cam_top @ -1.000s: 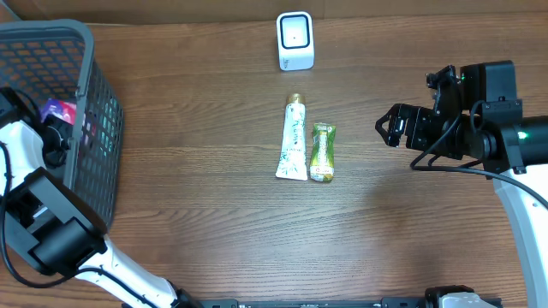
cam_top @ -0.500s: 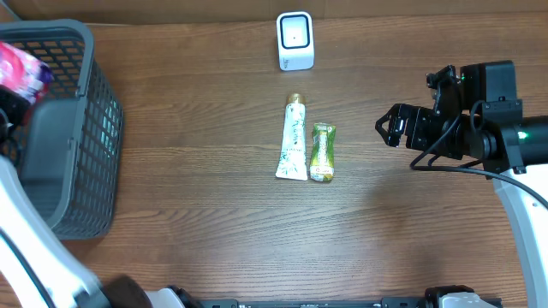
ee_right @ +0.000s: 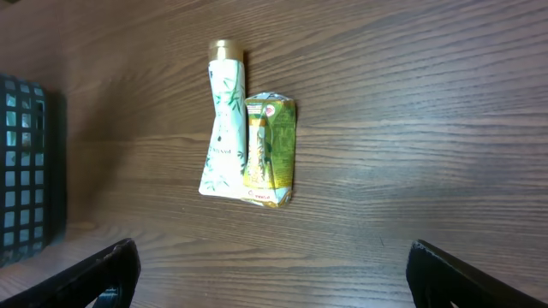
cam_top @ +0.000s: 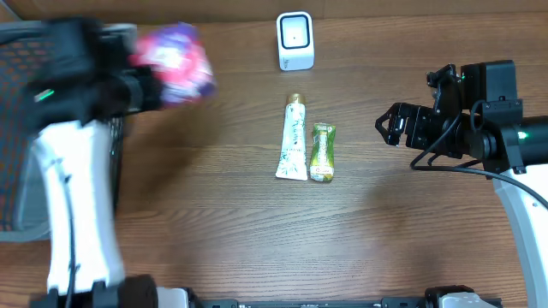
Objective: Scan the item barcode
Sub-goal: 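Place the red-purple pouch left of the white tube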
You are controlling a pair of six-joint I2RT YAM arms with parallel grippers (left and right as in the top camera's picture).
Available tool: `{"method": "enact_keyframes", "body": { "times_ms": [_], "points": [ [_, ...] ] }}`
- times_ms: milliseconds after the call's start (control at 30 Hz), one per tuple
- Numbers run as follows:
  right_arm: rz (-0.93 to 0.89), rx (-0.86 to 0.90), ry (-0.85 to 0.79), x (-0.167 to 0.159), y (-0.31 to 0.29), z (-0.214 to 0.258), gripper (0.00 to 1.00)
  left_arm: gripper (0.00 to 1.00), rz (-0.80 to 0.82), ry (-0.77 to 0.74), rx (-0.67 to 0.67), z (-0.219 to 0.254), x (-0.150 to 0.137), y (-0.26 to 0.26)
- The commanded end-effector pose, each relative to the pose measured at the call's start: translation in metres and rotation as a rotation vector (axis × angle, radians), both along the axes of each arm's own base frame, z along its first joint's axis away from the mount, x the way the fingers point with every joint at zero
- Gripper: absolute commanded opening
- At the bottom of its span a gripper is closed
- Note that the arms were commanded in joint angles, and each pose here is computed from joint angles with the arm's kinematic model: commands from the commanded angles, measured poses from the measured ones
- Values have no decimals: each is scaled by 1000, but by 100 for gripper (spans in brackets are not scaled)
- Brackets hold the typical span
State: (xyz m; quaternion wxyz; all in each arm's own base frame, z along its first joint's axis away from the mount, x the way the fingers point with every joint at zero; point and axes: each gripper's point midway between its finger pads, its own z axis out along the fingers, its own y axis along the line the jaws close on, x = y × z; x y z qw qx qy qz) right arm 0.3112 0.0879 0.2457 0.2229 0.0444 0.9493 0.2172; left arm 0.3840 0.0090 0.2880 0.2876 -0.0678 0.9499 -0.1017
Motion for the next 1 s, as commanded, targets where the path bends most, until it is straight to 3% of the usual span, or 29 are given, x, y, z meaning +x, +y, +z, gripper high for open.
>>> {"method": "enact_keyframes", "body": {
  "times_ms": [0,100,167,267,433,467,500,567,767,967],
  "points": [
    [1,3,-24,4,1,7,100,4,-162,182,169,-59,7,-40],
    [-2,-7,-26,4,0,6,100,4,-258,309,207,-103,9,-64],
    [-5,-12,-26,4,-1,6,100,4,-365,443,232,-158,12,-85],
    [-12,-23,-27,5,-4,5,100,4,-412,525,232,-191,9,-95],
    [-22,-39,-32,7,-6,5,100,4,-525,584,73,-217,1,-126],
    [-24,-42,-32,7,-7,5,100,10,-527,587,62,-218,0,-128],
    [-24,-42,-33,7,-7,5,100,24,-527,589,62,-218,0,-128],
    [-24,-41,-38,8,-7,6,100,55,-511,593,58,-214,-2,-127],
    [-24,-39,-59,12,-6,8,100,57,-456,604,37,-160,-1,-114],
    [-25,-37,-69,14,-6,10,100,57,-401,332,46,-47,22,-99]
  ]
}}
